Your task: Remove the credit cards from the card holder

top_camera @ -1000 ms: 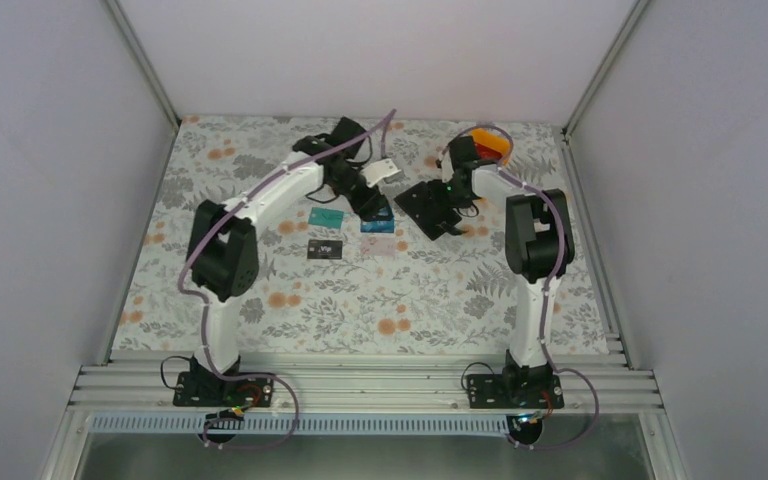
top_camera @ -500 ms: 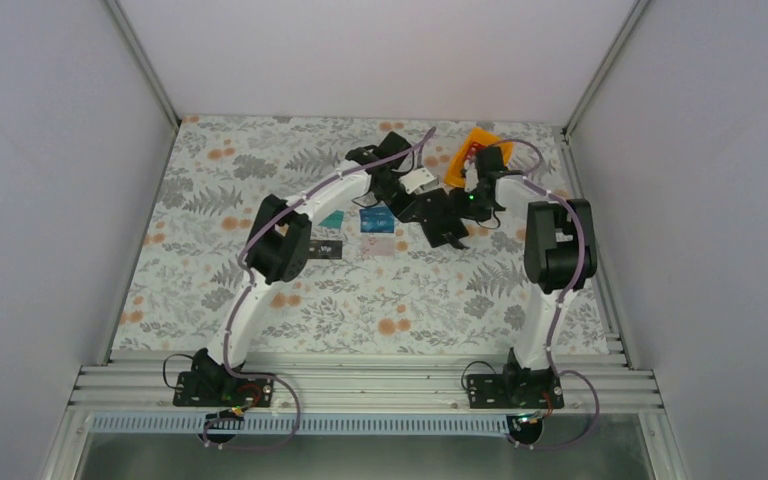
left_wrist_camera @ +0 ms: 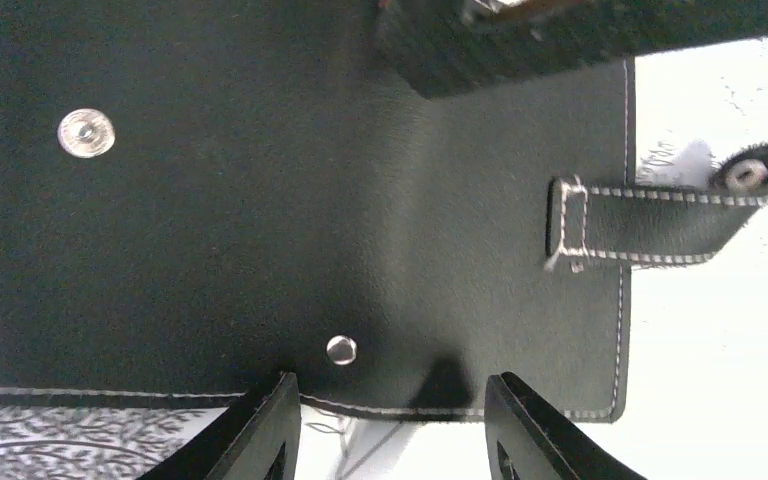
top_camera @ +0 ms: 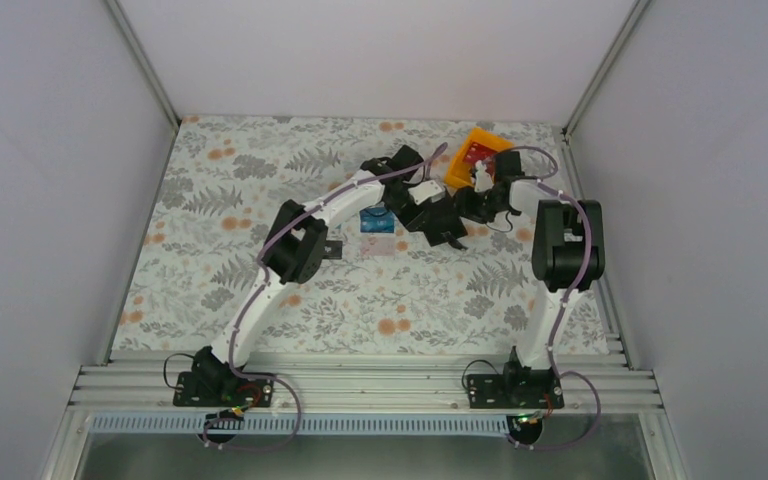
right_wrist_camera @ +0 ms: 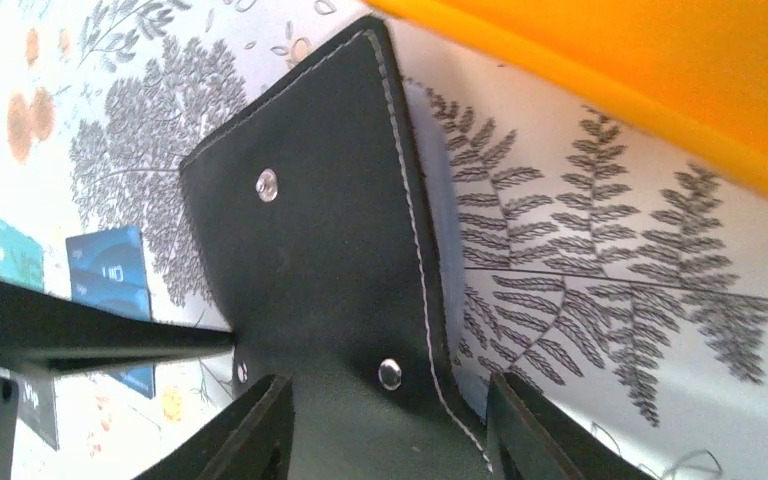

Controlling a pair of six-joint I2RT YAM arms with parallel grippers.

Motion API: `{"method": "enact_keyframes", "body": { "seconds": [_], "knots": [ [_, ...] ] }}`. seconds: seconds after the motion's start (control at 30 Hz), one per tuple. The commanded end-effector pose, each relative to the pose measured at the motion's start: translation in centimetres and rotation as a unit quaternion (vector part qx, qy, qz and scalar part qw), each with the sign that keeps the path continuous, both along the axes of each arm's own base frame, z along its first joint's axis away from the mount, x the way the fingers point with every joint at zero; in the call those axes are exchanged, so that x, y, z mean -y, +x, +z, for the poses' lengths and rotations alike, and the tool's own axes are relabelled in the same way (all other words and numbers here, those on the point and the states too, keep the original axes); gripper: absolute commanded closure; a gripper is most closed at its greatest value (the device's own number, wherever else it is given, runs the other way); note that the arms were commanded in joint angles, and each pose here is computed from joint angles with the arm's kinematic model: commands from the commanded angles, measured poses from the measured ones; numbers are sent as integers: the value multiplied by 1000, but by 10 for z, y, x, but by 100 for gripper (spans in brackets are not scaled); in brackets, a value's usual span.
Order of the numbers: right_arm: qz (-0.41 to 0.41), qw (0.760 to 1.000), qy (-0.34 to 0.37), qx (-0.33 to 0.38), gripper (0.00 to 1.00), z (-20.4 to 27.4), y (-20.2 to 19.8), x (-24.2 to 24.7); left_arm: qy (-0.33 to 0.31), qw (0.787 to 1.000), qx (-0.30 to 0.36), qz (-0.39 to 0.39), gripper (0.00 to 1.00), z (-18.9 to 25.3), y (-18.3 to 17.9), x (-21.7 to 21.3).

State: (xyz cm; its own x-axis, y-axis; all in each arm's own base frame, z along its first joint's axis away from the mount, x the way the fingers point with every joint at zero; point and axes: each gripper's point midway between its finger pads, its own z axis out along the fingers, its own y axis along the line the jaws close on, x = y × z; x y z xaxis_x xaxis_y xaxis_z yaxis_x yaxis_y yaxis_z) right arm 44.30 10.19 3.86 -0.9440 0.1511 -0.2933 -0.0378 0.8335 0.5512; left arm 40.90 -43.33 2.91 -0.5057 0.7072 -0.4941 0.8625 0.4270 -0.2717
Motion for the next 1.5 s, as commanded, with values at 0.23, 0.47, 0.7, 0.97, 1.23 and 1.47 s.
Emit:
{"method": "enact_keyframes", "body": {
  "seconds": [0.23, 0.47, 0.7, 0.97, 1.23, 1.47],
  "knots": [
    [71, 989, 125, 26, 70, 38, -14, -39, 23, 1000, 2, 2, 52, -28, 6, 0],
    [70, 989, 117, 52, 96, 60, -11, -37, 2, 1000, 4, -8, 52, -17, 8, 8],
    [7, 996, -22, 81, 96, 89, 1, -5, -63, 993, 55, -80, 42, 85, 2, 15],
    [-49, 970, -212, 107, 96, 126, 2, 27, -120, 983, 95, -99, 15, 222, -21, -72],
    [8, 905, -365, 216, 96, 200, -8, -29, -127, 981, 126, 81, 13, 290, 21, -250],
    [134, 796, -490, 329, 96, 229, -67, -144, -112, 954, 190, 203, 7, 306, -12, -378]
  ]
}}
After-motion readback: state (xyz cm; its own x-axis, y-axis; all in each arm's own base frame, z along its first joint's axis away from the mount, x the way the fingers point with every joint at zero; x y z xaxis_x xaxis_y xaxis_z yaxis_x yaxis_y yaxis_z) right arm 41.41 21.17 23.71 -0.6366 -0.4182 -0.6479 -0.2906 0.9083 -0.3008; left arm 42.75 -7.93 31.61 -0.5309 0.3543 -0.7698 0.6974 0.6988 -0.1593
